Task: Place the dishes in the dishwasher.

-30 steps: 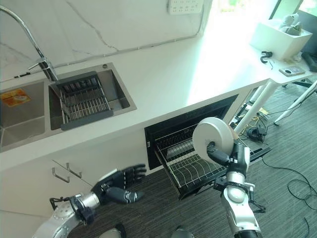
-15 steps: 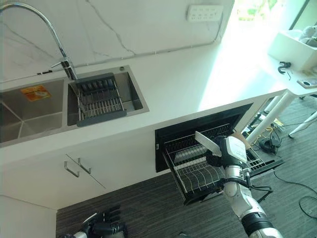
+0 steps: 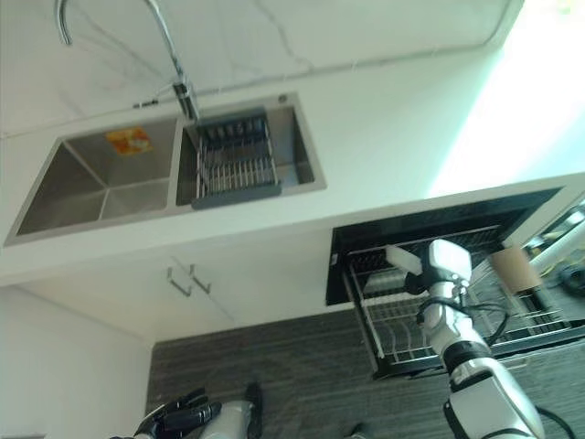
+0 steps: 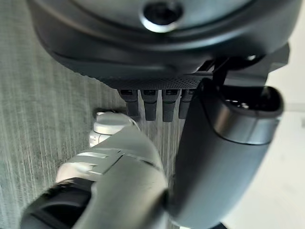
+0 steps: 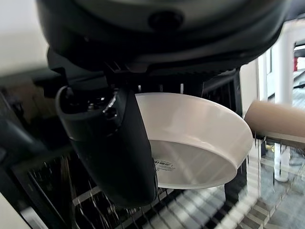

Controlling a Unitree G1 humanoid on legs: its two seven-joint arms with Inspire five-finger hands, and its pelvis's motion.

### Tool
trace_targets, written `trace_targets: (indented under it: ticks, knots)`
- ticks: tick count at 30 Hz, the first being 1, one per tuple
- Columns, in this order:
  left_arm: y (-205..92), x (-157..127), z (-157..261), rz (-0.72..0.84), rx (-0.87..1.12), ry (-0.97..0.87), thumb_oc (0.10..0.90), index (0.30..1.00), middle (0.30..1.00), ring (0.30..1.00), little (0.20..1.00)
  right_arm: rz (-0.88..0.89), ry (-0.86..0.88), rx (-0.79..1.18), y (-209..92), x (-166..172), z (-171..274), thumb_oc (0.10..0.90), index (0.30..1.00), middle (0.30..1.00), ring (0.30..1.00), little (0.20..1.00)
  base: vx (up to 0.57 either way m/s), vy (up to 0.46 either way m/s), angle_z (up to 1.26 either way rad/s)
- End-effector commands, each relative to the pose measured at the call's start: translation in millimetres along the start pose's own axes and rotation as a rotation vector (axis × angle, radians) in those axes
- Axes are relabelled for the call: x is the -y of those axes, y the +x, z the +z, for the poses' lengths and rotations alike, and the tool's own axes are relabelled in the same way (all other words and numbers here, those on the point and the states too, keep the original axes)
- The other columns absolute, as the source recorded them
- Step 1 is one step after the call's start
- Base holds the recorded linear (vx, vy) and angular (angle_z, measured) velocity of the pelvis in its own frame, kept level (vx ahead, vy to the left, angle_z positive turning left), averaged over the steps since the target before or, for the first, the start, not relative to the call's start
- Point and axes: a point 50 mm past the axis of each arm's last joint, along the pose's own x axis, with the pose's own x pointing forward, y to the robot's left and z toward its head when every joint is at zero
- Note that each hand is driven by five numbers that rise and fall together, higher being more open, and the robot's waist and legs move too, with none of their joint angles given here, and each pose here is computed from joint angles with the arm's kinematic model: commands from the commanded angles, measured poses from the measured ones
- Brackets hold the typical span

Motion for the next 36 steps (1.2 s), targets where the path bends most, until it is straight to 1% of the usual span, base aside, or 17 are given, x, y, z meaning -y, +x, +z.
trace_targets:
  ticks: [1, 2, 3, 8, 12, 13, 14, 18, 21, 27, 32, 34, 36]
  knots:
    - [-14, -22, -7, 0.051, -0.046, 0.029, 0.800, 0.900, 0.900, 0.900, 0.900, -0.178, 0.072, 0.063, 24, 56, 27, 0.400, 0.300, 0.300, 0.300, 0.300, -0.14, 0.037, 0.01]
    - [-12, -21, -5, 0.047, -0.041, 0.026, 0.800, 0.900, 0.900, 0.900, 0.900, -0.180, 0.066, 0.058, 25, 59, 27, 0.400, 0.300, 0.300, 0.300, 0.300, -0.13, 0.043, 0.12]
    - [-10, -16, -2, 0.033, -0.023, 0.016, 0.800, 0.900, 0.900, 0.900, 0.900, -0.189, 0.055, 0.028, 30, 69, 24, 0.400, 0.300, 0.300, 0.300, 0.300, -0.12, 0.035, 0.09]
    - [-10, -13, -3, 0.028, -0.012, -0.017, 0.800, 0.900, 0.900, 0.900, 0.900, -0.194, 0.003, -0.055, 34, 86, 11, 0.400, 0.300, 0.300, 0.300, 0.300, -0.09, 0.017, 0.06]
    - [-11, -11, -6, 0.003, -0.012, -0.016, 0.800, 0.900, 0.900, 0.900, 0.900, -0.154, 0.009, -0.124, 35, 89, -1, 0.400, 0.300, 0.300, 0.300, 0.300, -0.04, 0.014, 0.03]
    - [-11, -10, -6, -0.003, -0.012, -0.018, 0.800, 0.900, 0.900, 0.900, 0.900, -0.136, 0.010, -0.132, 35, 88, -2, 0.605, 0.608, 0.608, 0.608, 0.608, -0.04, 0.026, 0.02]
    - [-11, -9, -5, -0.014, -0.008, -0.012, 0.800, 0.900, 0.900, 0.900, 0.900, -0.126, 0.009, -0.139, 35, 89, -4, 0.800, 0.900, 0.900, 0.900, 0.900, 0.03, 0.006, 0.04]
    - [-11, -7, 0, -0.037, -0.001, 0.020, 0.800, 0.900, 0.900, 0.900, 0.900, -0.096, 0.028, -0.158, 34, 87, -8, 0.800, 0.900, 0.900, 0.900, 0.900, -0.02, -0.005, 0.05]
    - [-10, -6, 7, -0.039, 0.012, 0.038, 0.800, 0.900, 0.900, 0.900, 0.900, -0.021, 0.045, -0.167, 35, 84, -8, 0.800, 0.900, 0.900, 0.900, 0.900, -0.02, -0.001, 0.01]
    - [-11, -14, 19, -0.017, 0.023, 0.064, 0.800, 0.900, 0.900, 0.900, 0.900, 0.119, 0.198, -0.202, 35, 79, -12, 0.800, 0.900, 0.900, 0.900, 0.900, -0.01, -0.021, -0.05]
    - [-11, -17, 26, -0.014, 0.022, 0.080, 0.800, 0.900, 0.900, 0.900, 0.900, 0.165, 0.306, -0.161, 37, 87, -7, 0.800, 0.900, 0.900, 0.900, 0.900, -0.02, -0.025, -0.14]
    - [-11, -17, 26, -0.012, 0.019, 0.080, 0.800, 0.900, 0.900, 0.900, 0.900, 0.178, 0.323, -0.169, 37, 88, -7, 0.800, 0.900, 0.900, 0.900, 0.900, -0.01, 0.008, -0.12]
    - [-13, -19, 25, -0.002, 0.013, 0.080, 0.800, 0.900, 0.900, 0.900, 0.900, 0.176, 0.338, -0.168, 36, 98, -15, 0.800, 0.900, 0.900, 0.900, 0.900, -0.02, 0.019, -0.08]
